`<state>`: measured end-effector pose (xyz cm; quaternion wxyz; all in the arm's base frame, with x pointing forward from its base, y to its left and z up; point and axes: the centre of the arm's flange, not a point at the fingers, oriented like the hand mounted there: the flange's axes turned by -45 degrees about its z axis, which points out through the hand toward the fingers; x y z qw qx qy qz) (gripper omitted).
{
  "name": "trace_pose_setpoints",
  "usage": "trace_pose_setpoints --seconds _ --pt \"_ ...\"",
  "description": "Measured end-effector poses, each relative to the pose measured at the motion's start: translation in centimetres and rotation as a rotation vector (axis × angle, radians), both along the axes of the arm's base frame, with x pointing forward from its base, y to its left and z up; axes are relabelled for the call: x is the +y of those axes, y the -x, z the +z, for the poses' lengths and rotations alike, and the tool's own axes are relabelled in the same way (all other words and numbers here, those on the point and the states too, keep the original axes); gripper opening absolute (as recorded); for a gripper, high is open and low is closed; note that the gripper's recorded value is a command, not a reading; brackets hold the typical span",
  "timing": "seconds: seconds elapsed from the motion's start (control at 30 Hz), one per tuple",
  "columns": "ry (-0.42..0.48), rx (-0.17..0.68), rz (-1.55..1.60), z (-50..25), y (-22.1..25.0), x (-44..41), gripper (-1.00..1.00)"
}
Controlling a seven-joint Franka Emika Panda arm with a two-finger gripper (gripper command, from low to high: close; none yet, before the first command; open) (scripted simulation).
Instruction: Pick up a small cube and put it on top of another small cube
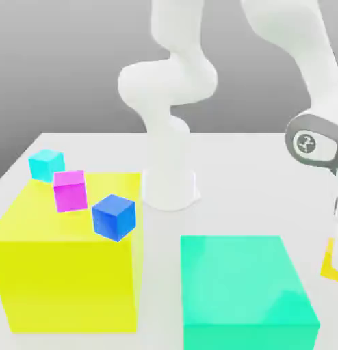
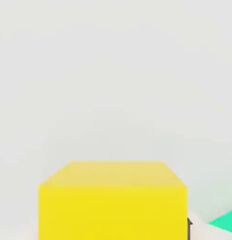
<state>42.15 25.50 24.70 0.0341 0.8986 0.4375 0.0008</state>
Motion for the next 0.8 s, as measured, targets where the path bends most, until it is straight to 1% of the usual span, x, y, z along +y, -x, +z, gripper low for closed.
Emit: trace_pose_setpoints --seconds 0.07,0.13,0.17,0.27,0.4,0.57,0.63,0.73,0.77,0.8 --pt "0.02 -0.013 -0.145 2.6 -2.6 -5.9 -1.0" --pt "0.034 -0.021 -0.29 5.2 -4.1 -11.9 -1.0" --pt "0.038 -0.024 -0.365 6.6 -4.5 -15.1 -1.0" --pt "0.04 -0.029 -0.51 10.4 -4.1 -20.8 -1.0" --pt "0.019 -0.026 -0.744 15.1 -1.8 -29.8 -1.0" --pt "-0.049 -0.01 -1.037 20.0 4.4 -40.0 -1.0" --pt "-0.07 -0.005 -1.098 19.5 6.0 -42.0 -1.0" --pt "-0.077 -0.005 -1.116 15.7 6.5 -42.5 -1.0" --pt "-0.077 -0.005 -1.117 15.0 6.6 -42.5 1.0" --pt "-0.077 -0.005 -1.117 15.0 6.6 -42.5 1.0"
